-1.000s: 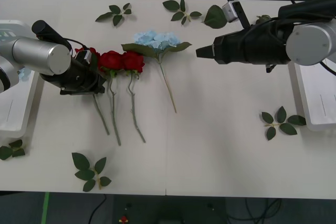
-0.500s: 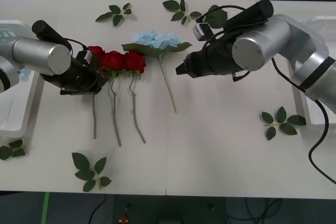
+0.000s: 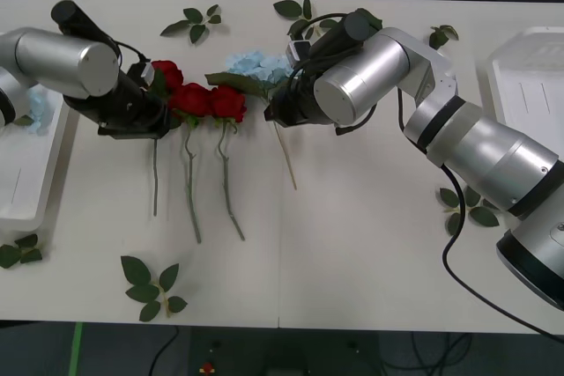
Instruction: Place the red flowers into the right box and the blue flowers into the left box. If a person shows an open palm, hand one flower to the person first, then continue sorting.
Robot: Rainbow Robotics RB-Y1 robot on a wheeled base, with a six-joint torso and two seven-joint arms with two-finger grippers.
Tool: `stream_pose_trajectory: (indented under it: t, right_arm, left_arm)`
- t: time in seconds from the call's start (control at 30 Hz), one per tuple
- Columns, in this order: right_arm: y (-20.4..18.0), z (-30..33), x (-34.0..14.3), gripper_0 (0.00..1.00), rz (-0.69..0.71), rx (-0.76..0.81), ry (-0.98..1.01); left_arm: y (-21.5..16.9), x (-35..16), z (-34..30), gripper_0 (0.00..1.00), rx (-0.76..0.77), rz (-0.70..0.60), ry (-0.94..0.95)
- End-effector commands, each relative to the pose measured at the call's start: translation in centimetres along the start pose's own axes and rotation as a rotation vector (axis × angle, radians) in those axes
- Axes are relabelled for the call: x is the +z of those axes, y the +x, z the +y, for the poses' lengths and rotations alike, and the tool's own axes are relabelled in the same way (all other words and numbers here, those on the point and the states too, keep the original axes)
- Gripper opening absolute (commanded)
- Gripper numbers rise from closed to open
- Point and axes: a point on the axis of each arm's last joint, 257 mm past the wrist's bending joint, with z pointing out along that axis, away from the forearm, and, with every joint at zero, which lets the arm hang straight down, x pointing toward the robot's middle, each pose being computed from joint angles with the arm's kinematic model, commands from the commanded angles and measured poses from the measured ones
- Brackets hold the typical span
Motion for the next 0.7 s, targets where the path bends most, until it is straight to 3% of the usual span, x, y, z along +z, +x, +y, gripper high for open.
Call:
stream_pose_trajectory:
  t: [0.03,0.27,0.43,0.6,0.7]
  right_arm:
    - [-4.2,2.4,-1.3,1.0,-0.06,0.034,-0.013]
    - [-4.5,2.3,-1.3,1.0,-0.069,0.044,-0.007]
    - [-4.8,2.3,-1.3,1.0,-0.078,0.046,-0.006]
    - [-5.5,2.2,-1.4,1.0,-0.106,0.05,-0.014]
    - [-5.9,1.9,-1.5,1.0,-0.123,0.043,-0.017]
  left_arm:
    - [-8.2,-11.6,-5.5,0.0,0.035,-0.116,0.135]
    - [-9.9,-22.0,-8.1,0.0,0.112,-0.165,0.251]
    - [-8.5,-25.0,-12.3,0.0,0.191,-0.149,0.415]
    - [-6.4,-27.8,-20.0,0.0,0.384,-0.177,0.735]
    - [-5.8,-28.6,-22.4,0.0,0.45,-0.201,0.826]
